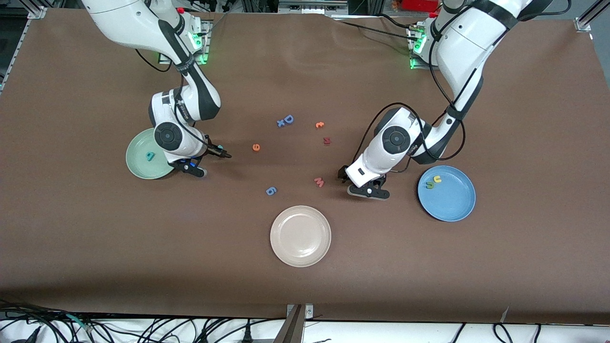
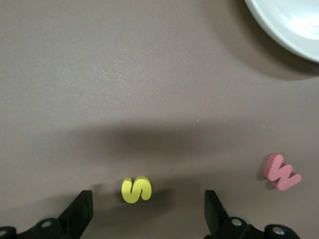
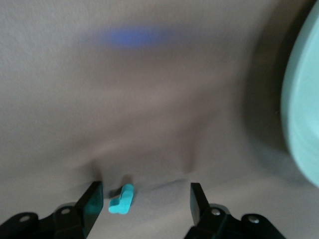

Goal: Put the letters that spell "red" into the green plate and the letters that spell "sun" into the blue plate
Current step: 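Grasp the s with the left gripper while the right gripper grasps the piece, then drop the s with the left gripper while the right gripper drops the piece, then raise the left gripper away while the right gripper reaches the orange letter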

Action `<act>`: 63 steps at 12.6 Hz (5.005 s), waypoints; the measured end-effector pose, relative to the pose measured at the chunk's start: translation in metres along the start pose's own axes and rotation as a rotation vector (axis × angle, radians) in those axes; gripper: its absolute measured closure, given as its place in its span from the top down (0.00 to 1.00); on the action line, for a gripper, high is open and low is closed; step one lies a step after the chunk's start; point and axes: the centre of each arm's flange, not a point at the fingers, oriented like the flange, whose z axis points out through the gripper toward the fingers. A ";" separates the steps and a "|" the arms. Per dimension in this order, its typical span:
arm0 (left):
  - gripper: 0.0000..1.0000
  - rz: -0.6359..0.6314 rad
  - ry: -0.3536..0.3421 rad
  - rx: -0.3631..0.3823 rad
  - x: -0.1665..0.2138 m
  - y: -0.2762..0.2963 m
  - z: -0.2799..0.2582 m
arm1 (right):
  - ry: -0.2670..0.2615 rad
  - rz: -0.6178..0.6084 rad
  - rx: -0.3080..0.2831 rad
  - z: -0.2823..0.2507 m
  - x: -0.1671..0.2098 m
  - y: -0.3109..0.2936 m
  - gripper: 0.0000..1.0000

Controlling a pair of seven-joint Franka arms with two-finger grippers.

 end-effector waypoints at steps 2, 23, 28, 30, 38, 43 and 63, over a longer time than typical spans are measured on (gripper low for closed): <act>0.88 0.042 0.010 0.037 0.000 -0.005 0.005 | 0.000 0.008 0.004 0.000 -0.008 -0.010 0.79; 0.28 0.397 -0.130 0.161 0.039 -0.206 -0.103 | 0.035 0.011 0.036 -0.005 -0.008 -0.016 0.19; 0.33 0.485 -0.173 0.132 0.033 -0.241 -0.085 | 0.034 0.012 0.036 -0.005 -0.007 -0.015 0.11; 0.53 0.502 -0.162 0.133 0.035 -0.235 -0.091 | 0.035 0.012 0.036 -0.006 -0.007 -0.015 0.11; 1.00 0.450 -0.090 0.114 0.045 -0.202 -0.164 | -0.042 -0.046 -0.019 -0.094 0.034 0.029 0.11; 1.00 0.213 -0.197 0.106 0.052 -0.168 -0.279 | -0.090 -0.204 -0.031 -0.084 0.089 0.131 0.11; 1.00 -0.137 -0.023 0.145 -0.037 -0.206 -0.460 | -0.050 -0.058 0.077 -0.101 -0.013 -0.041 0.78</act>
